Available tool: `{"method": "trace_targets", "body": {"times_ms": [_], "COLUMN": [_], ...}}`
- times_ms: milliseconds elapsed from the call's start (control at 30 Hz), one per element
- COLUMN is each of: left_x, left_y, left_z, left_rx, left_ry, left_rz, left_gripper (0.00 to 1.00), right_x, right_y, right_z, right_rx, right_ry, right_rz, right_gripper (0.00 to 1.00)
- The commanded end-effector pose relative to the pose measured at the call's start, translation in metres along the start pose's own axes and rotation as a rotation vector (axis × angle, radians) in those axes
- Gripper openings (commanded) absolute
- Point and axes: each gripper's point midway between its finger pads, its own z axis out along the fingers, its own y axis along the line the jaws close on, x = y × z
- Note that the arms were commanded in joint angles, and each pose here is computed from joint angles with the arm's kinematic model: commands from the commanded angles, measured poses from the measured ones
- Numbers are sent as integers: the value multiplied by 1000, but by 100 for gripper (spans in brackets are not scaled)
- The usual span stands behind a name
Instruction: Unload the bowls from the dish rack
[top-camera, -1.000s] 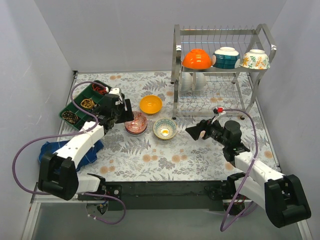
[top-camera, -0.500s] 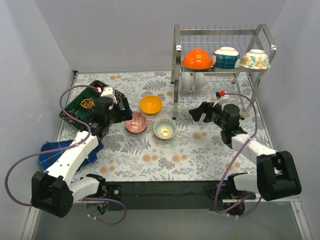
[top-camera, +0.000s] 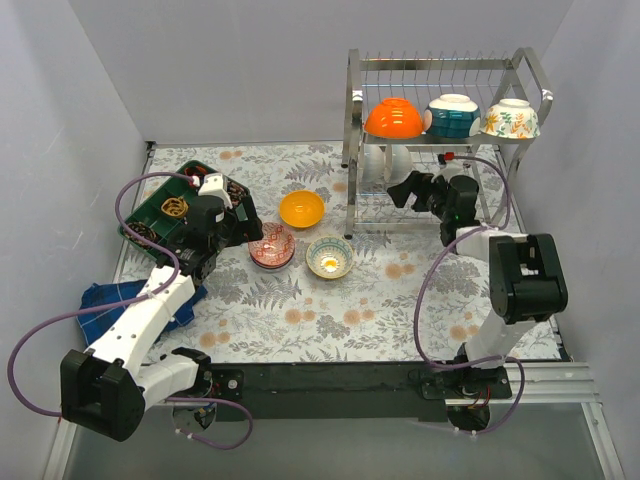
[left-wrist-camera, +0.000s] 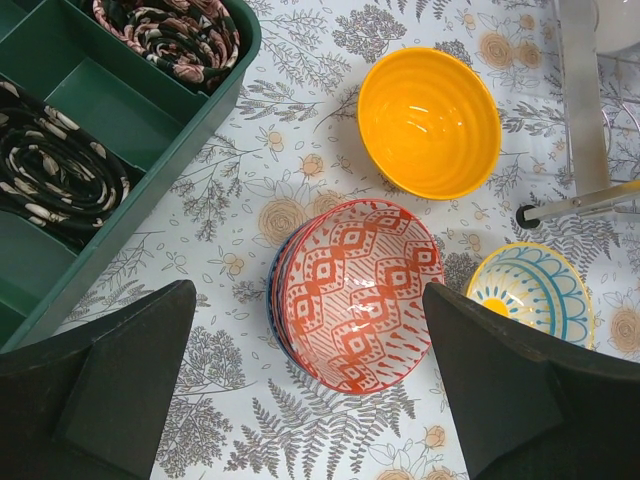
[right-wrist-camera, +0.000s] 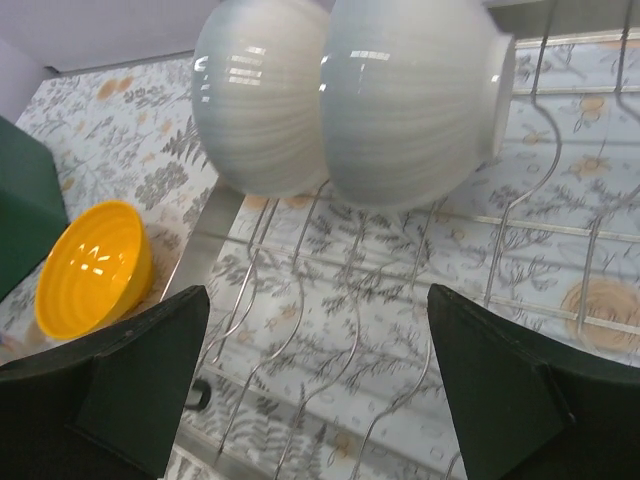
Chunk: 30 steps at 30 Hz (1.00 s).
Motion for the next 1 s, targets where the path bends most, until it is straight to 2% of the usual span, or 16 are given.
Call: {"method": "trace_targets", "body": {"times_ms": [0,267,533,967], "left_x": [-2,2,6,7], "left_y": [1,2,-1,-1], "left_z": [-2,1,3,3], "left_rx": [1,-1,15,23], "left_ry": [-12,2,19,22], "left_rz": [13,23,37,50], "left_gripper": [98,98,98,98], "right_x": [-50,-60,-59,-57], "right_y": [0,-24,-44,-43], "right_z": [24,62,75,96], "right_rx": [-52,-51,-9,-71], "right_ry": [-124,-134,-136,-126], "right_rz": [-129,-202,-245,-267], "right_gripper": [99,98,99,97]}}
